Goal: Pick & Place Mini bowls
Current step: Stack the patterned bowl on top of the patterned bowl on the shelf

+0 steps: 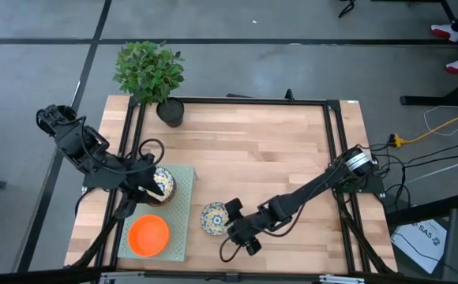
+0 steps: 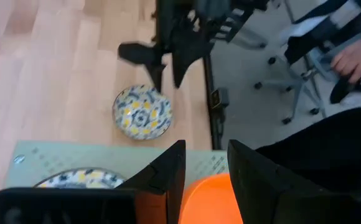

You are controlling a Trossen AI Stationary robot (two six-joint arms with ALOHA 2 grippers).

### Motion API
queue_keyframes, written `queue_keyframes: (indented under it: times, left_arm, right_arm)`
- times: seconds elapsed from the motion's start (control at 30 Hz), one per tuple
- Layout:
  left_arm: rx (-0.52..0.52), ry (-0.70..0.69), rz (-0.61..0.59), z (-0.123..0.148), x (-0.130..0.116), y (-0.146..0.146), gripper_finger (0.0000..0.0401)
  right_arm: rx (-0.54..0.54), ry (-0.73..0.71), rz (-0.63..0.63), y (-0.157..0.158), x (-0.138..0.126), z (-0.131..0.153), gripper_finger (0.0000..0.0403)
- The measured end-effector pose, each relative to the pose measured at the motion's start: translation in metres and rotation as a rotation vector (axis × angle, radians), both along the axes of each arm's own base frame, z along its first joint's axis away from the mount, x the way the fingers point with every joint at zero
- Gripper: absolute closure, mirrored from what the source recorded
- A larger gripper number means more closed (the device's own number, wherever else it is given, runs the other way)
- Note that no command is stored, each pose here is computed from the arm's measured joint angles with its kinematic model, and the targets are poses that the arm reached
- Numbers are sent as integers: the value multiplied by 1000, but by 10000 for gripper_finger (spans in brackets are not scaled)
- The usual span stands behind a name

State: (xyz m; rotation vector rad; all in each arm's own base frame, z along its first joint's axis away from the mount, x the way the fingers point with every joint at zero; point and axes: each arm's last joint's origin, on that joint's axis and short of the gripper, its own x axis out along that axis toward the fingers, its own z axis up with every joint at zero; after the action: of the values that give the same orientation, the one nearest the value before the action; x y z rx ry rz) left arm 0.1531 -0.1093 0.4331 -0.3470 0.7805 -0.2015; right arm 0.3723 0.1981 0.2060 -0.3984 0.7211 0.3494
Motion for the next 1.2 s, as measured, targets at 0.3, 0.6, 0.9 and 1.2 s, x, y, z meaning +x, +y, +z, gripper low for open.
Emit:
queue_keyframes:
  times: [0.3,0.6,0.9,1.2]
  left_arm:
    - [-48,-45,4,5,3,-2,287]
    - [-54,-41,10,5,3,-2,287]
    - [-53,-41,9,4,3,-2,287]
    - [-52,-41,9,4,3,-2,287]
  right_arm:
    - [-33,27,-13,1,3,-15,171]
    - [-84,18,-65,-3,4,-18,171]
    - [-130,36,-40,-4,11,-35,172]
    - [-79,22,-86,-3,12,-34,275]
